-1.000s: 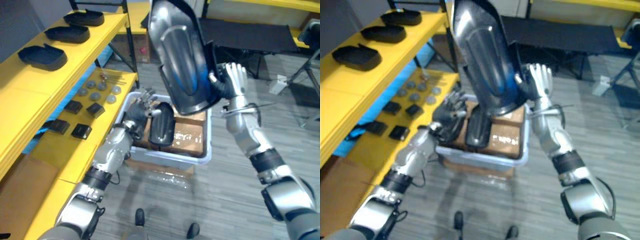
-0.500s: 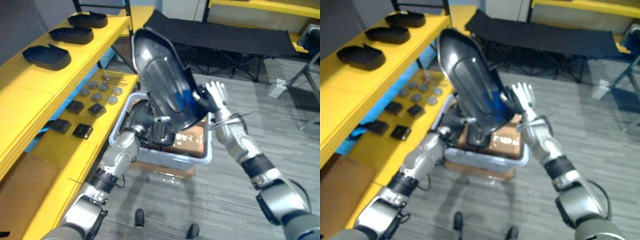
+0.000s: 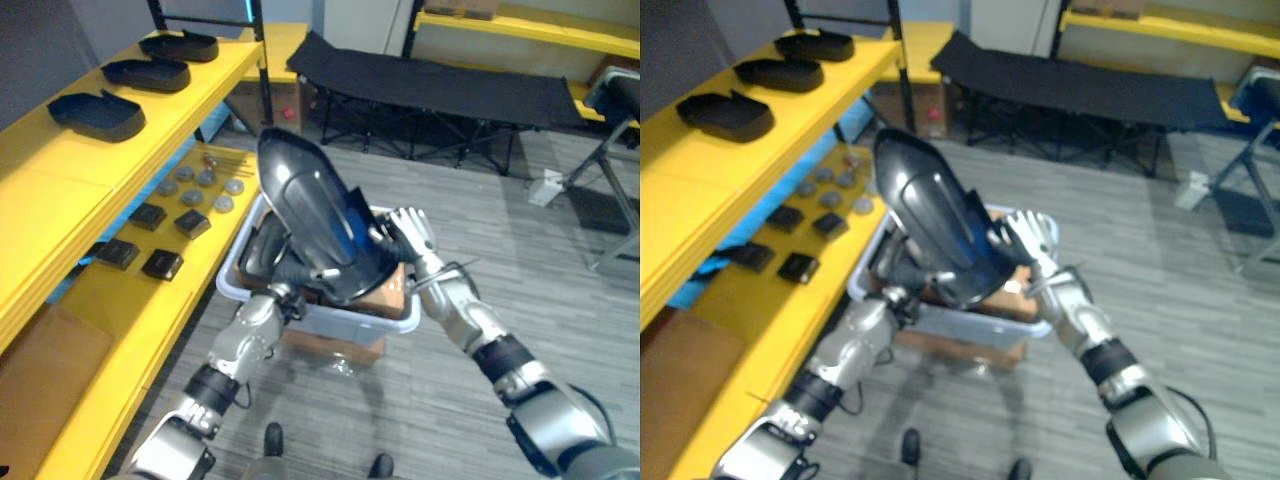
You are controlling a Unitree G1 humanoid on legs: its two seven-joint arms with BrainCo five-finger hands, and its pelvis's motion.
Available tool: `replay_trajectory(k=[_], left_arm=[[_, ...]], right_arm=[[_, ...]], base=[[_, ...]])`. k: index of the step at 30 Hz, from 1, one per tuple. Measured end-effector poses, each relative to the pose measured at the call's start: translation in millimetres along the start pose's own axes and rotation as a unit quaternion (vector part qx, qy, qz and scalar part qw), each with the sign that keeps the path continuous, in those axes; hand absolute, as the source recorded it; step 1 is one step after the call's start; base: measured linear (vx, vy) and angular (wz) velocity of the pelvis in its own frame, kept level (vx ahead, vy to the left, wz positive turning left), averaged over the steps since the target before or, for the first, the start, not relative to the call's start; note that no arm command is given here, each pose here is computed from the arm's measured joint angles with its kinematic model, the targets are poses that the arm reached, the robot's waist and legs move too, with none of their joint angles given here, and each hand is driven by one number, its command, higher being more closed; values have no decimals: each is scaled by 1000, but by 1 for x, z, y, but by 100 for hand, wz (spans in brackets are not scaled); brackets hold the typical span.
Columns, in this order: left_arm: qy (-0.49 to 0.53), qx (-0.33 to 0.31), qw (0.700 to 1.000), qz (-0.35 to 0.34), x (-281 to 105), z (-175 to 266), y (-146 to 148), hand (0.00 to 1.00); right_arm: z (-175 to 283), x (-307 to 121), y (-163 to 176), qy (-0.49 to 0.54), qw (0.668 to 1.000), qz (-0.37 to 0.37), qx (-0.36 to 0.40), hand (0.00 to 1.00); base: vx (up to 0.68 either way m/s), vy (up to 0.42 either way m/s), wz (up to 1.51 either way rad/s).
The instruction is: Walk over and take plastic housings, then place them on the shelf
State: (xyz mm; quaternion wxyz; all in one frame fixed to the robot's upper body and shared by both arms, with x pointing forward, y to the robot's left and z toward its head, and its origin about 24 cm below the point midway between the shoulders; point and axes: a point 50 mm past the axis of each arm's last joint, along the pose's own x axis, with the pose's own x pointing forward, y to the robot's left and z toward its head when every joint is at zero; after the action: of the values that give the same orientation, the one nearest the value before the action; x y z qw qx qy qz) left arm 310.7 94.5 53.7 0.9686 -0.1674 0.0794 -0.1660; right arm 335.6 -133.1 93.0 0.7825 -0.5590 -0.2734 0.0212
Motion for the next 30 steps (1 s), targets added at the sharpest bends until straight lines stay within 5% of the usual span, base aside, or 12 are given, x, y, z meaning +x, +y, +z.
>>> replay_trajectory(k=[14, 30], left_arm=[[-63, -49, 994, 73, -19, -19, 4, 100], [-290, 142, 933, 159, -36, 37, -26, 100]], right_arm=[[29, -26, 19, 1, 994, -62, 86, 100], [56, -31, 20, 17, 970, -142, 194, 100]], base=[[0, 0, 0], [0, 0, -3]])
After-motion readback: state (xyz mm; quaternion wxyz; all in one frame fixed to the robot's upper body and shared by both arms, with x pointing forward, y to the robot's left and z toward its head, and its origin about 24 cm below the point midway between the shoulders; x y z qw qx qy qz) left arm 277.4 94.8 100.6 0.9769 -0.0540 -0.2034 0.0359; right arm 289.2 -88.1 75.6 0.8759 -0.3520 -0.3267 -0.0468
